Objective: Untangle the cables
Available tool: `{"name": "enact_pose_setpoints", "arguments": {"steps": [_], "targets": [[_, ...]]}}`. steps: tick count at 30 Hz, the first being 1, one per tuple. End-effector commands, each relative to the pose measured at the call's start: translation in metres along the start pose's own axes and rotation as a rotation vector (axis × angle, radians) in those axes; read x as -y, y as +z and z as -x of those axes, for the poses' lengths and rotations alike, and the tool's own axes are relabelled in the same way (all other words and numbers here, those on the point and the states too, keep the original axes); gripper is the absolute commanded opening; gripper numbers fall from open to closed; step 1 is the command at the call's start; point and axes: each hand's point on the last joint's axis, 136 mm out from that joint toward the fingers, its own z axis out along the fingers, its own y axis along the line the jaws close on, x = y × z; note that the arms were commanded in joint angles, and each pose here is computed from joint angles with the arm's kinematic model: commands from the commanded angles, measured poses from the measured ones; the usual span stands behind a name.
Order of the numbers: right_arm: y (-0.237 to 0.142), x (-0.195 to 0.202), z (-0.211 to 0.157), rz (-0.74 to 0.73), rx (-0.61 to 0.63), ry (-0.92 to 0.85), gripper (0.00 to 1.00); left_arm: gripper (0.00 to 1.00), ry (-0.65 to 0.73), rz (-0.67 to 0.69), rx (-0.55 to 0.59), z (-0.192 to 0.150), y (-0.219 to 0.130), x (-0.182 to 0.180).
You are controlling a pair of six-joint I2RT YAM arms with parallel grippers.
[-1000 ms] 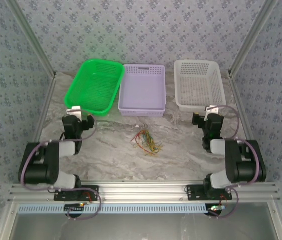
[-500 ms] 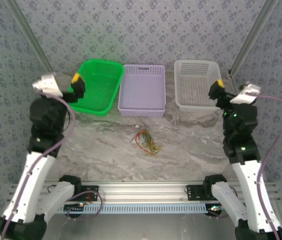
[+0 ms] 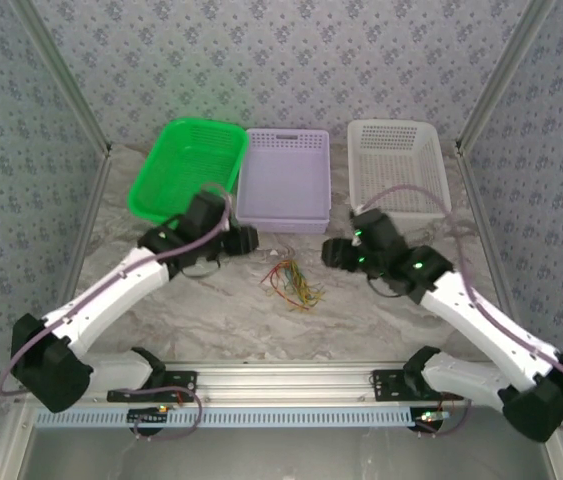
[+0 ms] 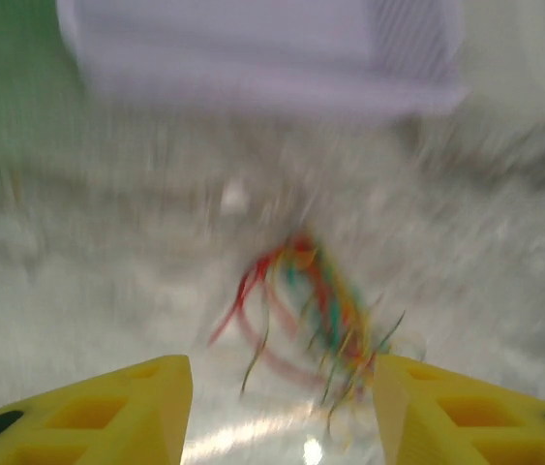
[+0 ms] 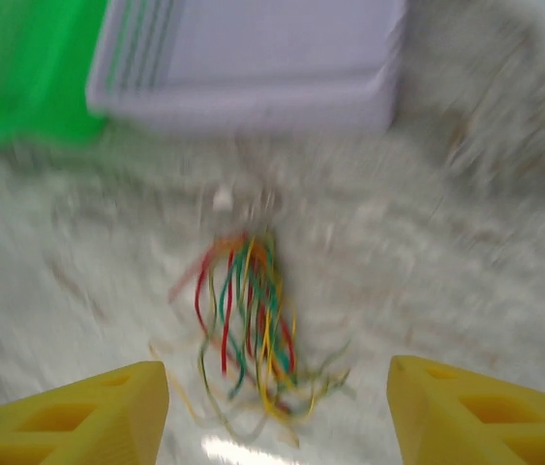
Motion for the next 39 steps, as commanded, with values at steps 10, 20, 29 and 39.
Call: {"name": "enact_pose_setpoints", "arguments": {"steps": [10,20,29,39], "targets": [[0.092,-0.016,-0.075,-0.102,-0.249,-0.128,0.60,0.47,-0.157,0.047,-0.076,-0.042,0.048,-0.007],[0.132,-0.015,-0.075,-0.172,-0.282,-0.151,0.55,0.47,-0.170,0.075,-0.060,-0.045,0.046,-0.017],[0.125,-0.008,-0.062,-0.212,-0.203,-0.464,0.00,0.70,-0.203,-0.005,-0.036,-0.030,0.032,0.005],[0.091,-0.032,-0.037,-0.047,-0.011,-0.678,0.00,0.82,-0.429,-0.190,-0.015,0.020,0.040,0.046]]}}
